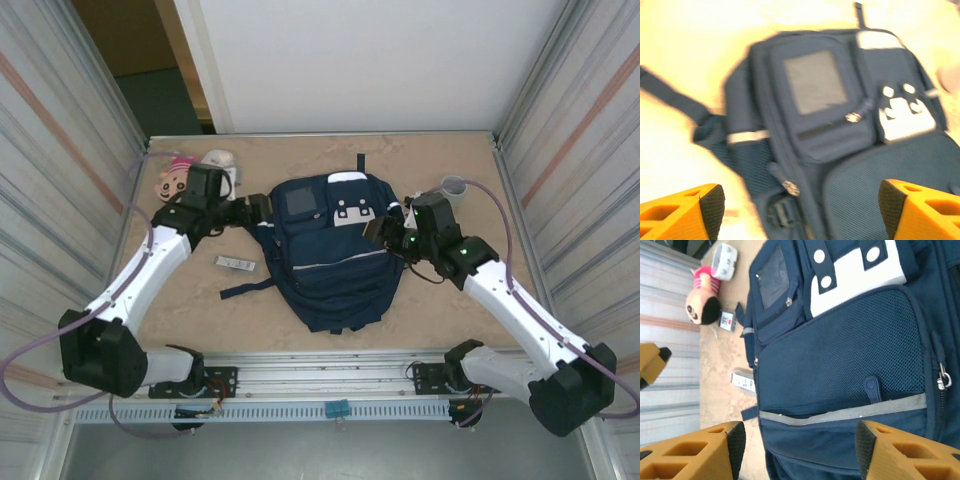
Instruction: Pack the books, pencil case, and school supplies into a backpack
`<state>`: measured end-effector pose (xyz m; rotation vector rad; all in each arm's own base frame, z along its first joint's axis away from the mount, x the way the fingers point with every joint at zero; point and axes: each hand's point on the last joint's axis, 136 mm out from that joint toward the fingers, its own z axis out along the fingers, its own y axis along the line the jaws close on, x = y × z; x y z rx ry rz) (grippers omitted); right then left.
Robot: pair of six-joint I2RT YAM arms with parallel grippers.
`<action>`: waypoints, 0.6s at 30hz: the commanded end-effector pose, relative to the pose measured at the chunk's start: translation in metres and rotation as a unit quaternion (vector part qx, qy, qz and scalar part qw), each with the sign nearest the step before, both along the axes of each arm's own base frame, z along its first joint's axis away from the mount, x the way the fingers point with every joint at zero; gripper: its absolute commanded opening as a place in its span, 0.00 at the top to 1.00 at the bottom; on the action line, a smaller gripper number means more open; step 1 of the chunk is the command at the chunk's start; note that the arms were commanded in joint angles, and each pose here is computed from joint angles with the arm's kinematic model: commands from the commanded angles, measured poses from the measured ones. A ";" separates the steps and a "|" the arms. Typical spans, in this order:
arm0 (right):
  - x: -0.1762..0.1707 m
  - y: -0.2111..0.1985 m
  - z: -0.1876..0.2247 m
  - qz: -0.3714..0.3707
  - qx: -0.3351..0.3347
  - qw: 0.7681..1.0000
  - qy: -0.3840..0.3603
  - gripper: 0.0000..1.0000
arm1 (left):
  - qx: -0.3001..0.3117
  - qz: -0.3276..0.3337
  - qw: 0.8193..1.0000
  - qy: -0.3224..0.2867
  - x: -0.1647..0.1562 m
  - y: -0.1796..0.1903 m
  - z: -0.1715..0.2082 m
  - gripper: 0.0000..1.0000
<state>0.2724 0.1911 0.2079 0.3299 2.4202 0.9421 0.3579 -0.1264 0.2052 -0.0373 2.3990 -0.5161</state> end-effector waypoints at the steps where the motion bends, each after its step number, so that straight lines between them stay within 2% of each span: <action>1: 0.007 0.013 0.012 0.033 0.009 0.999 -0.020 0.39 | 0.008 0.036 0.998 0.040 0.017 0.030 -0.025 0.18; 8: 0.015 0.024 0.000 0.049 -0.001 0.999 -0.007 0.39 | 0.014 0.093 0.990 0.109 0.066 0.078 -0.079 0.18; 12: 0.019 0.026 -0.010 0.052 -0.007 0.999 0.004 0.39 | 0.046 0.101 0.986 0.126 0.092 0.093 -0.106 0.17; 18: 0.023 0.029 -0.020 0.057 -0.014 0.998 0.017 0.39 | 0.062 0.106 0.982 0.140 0.121 0.102 -0.134 0.17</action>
